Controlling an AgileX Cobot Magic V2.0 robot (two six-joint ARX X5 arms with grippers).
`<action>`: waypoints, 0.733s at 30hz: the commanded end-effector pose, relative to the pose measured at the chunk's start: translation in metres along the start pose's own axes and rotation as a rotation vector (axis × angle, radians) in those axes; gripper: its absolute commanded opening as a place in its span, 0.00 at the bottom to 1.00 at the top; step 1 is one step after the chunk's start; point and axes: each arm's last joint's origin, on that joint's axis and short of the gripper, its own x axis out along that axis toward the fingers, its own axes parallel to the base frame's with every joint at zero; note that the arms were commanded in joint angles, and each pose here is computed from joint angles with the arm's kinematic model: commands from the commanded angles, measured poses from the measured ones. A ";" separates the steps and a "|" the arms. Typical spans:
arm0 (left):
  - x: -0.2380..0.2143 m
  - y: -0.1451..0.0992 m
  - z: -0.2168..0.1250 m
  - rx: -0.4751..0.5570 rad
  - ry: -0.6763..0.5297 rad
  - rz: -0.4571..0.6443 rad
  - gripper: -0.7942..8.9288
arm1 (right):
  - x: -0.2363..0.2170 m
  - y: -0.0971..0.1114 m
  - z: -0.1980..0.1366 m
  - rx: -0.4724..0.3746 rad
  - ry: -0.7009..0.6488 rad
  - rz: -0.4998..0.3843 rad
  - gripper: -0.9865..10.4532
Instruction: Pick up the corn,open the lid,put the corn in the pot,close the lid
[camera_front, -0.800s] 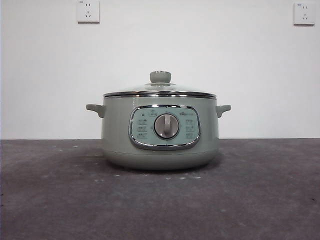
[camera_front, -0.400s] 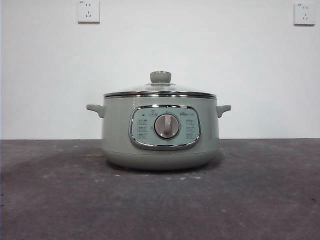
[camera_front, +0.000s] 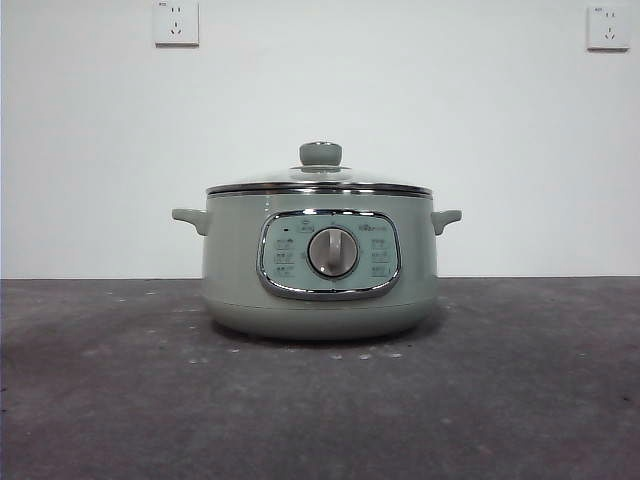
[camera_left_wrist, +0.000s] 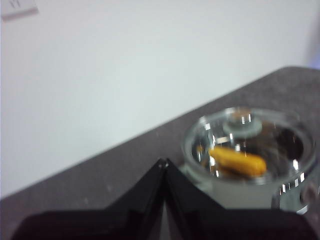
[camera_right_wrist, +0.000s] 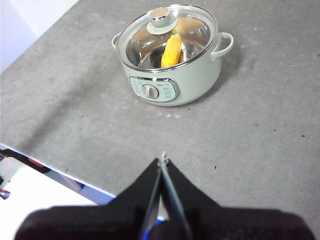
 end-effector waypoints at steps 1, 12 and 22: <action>0.001 -0.009 -0.039 -0.006 -0.006 0.014 0.08 | 0.002 -0.001 -0.003 -0.002 0.032 -0.006 0.09; -0.006 -0.035 -0.139 -0.089 0.038 0.117 0.08 | 0.002 -0.001 -0.003 -0.002 0.032 -0.006 0.09; -0.008 -0.042 -0.176 -0.188 0.081 0.142 0.08 | 0.002 -0.001 -0.003 -0.002 0.032 -0.006 0.09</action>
